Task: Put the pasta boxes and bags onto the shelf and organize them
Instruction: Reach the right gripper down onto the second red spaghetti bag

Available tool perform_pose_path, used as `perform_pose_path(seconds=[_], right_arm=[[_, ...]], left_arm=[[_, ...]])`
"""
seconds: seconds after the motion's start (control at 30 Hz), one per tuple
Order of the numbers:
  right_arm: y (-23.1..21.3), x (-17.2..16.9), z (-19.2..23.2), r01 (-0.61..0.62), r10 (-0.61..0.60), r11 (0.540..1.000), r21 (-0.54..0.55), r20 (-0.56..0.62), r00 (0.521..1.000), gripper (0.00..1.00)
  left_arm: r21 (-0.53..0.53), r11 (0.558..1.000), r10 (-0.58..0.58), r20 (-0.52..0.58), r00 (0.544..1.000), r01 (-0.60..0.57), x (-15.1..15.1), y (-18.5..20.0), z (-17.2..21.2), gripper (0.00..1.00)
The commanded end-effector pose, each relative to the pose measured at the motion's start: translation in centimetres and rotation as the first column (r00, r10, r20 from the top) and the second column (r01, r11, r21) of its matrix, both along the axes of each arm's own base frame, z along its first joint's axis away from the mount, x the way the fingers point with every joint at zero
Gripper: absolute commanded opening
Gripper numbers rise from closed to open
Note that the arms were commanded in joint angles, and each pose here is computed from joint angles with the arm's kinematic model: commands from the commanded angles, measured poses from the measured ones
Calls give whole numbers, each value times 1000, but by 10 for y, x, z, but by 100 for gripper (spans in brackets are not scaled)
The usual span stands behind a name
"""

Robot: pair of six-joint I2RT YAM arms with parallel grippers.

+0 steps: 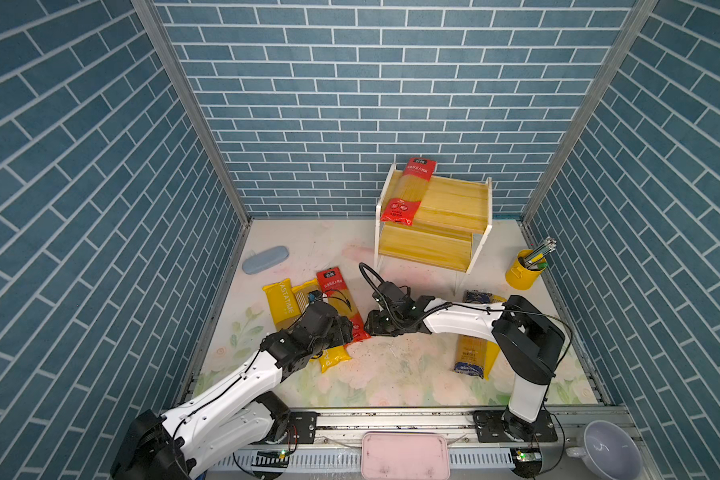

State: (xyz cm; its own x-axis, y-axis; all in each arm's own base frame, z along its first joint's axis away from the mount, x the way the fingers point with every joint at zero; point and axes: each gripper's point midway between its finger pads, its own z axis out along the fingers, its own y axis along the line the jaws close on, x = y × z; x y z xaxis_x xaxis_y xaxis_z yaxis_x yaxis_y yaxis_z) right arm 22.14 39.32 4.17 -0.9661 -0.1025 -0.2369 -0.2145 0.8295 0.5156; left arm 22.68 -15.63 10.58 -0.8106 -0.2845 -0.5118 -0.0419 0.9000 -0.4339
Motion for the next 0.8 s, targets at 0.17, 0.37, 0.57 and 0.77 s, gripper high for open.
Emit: perform_pose_path(seconds=[0.17,0.37,0.57,0.77], right_arm=[[27,-2,-7,-1,14,994,110,-119,993,44],[31,-4,4,-21,39,988,150,-117,992,26],[21,-8,22,-23,41,984,176,-101,994,8],[-9,-25,26,-10,35,986,167,-144,989,2]], left_arm=[[-21,1000,19,23,1000,-19,2,4,4,82],[-24,999,24,35,999,-23,3,5,8,82],[-33,999,12,42,999,-11,5,2,11,82],[-43,999,-10,46,999,12,9,-5,14,82]])
